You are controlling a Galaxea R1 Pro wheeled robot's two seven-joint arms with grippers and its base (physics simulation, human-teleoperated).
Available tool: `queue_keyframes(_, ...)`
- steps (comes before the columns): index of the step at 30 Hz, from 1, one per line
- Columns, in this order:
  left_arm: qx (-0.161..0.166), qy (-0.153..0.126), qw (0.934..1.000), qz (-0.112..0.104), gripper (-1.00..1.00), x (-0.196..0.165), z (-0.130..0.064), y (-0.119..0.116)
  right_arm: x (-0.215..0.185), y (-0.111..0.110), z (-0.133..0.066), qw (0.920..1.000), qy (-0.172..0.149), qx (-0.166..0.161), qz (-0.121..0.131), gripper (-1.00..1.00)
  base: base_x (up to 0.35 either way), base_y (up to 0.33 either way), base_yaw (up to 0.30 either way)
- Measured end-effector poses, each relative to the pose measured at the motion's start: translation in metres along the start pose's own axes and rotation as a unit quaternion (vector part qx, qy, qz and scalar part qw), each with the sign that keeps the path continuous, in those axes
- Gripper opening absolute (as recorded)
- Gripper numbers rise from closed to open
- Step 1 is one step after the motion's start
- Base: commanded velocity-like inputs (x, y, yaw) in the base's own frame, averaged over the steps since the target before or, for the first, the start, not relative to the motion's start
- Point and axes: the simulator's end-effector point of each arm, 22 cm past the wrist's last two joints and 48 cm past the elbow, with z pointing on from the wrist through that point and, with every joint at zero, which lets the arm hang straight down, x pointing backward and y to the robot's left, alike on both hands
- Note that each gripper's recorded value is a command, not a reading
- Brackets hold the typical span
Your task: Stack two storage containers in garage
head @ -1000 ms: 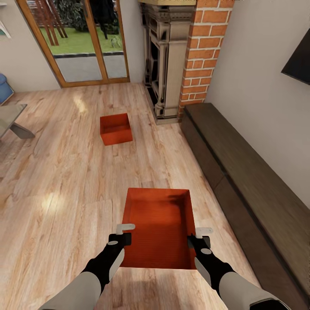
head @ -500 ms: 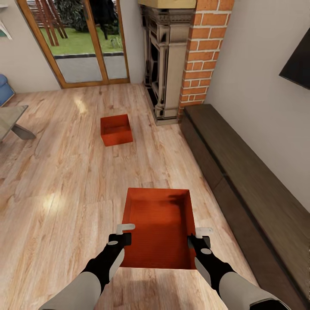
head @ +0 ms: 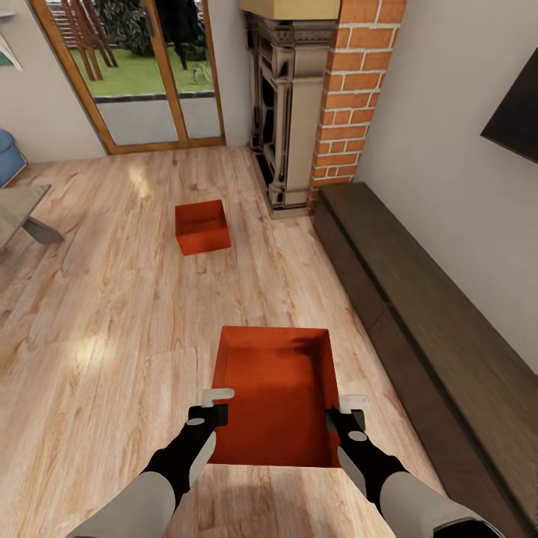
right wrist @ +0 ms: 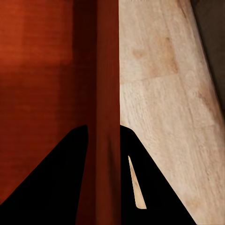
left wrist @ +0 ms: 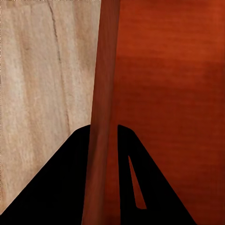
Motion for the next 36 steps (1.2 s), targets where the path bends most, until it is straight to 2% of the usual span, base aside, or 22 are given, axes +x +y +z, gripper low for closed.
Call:
queue_keyframes(12,0.0,0.0,1.0,0.0,-1.0,-0.003,-0.014,0.001,-0.005,-0.001,-0.013,1.0,0.0,0.0,0.0,-1.0,0.0,0.0,0.0)
queue_keyframes(36,-0.001,-0.015,0.9999,-0.005,-1.0,-0.019,-0.023,0.001,-0.024,-0.003,-0.02,0.9999,-0.015,0.0,-0.002,-1.0,0.0,0.0,0.0)
